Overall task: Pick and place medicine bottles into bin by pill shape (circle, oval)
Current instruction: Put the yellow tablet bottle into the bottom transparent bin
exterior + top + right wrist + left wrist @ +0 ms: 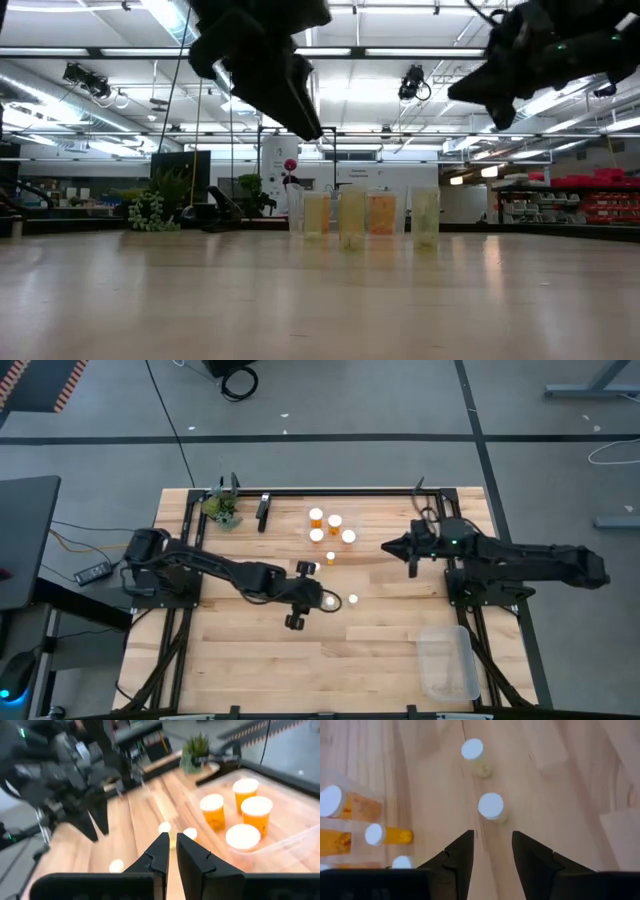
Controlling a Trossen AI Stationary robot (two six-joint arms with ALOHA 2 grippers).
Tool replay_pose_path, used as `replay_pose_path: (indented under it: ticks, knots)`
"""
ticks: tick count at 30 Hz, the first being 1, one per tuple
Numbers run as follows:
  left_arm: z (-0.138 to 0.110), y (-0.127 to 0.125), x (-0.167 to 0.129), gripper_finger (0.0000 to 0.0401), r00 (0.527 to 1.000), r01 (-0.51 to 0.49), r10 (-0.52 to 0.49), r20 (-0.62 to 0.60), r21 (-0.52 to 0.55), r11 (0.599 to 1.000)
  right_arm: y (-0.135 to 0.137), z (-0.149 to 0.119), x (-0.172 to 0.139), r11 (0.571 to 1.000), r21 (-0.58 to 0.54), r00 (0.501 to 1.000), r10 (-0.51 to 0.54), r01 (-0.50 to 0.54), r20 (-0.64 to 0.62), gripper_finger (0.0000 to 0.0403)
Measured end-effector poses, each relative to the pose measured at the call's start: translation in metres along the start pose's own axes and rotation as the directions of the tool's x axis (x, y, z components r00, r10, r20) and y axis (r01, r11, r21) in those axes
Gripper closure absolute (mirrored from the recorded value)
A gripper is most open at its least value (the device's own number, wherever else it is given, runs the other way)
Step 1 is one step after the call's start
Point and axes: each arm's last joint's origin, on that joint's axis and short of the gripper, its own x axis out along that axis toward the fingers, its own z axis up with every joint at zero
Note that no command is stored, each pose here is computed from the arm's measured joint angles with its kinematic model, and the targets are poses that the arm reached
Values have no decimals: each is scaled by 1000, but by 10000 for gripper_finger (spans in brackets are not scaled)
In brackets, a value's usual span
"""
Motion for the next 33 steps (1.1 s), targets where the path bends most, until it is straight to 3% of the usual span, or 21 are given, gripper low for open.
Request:
replay_pose_path:
  ticks: [9,14,17,24,28,33]
  knots:
    - [-42,-10,10,248,985,-5,28,173,-133,991,29,8,42,991,-129,989,-48,30,-141,362]
    - [-58,-14,18,234,968,20,35,249,-213,977,50,15,62,965,-247,956,-149,85,-253,362]
    - [-66,-16,20,220,957,37,42,288,-261,965,59,19,73,950,-295,932,-196,103,-306,362]
    - [-78,-18,23,169,931,62,63,359,-326,943,81,23,98,935,-350,902,-196,54,-384,362]
    - [-84,-22,33,142,940,65,57,335,-340,938,92,23,109,928,-371,883,-196,27,-426,362]
    - [-87,-26,50,139,945,61,57,323,-342,938,102,20,120,919,-395,856,-206,2,-475,361]
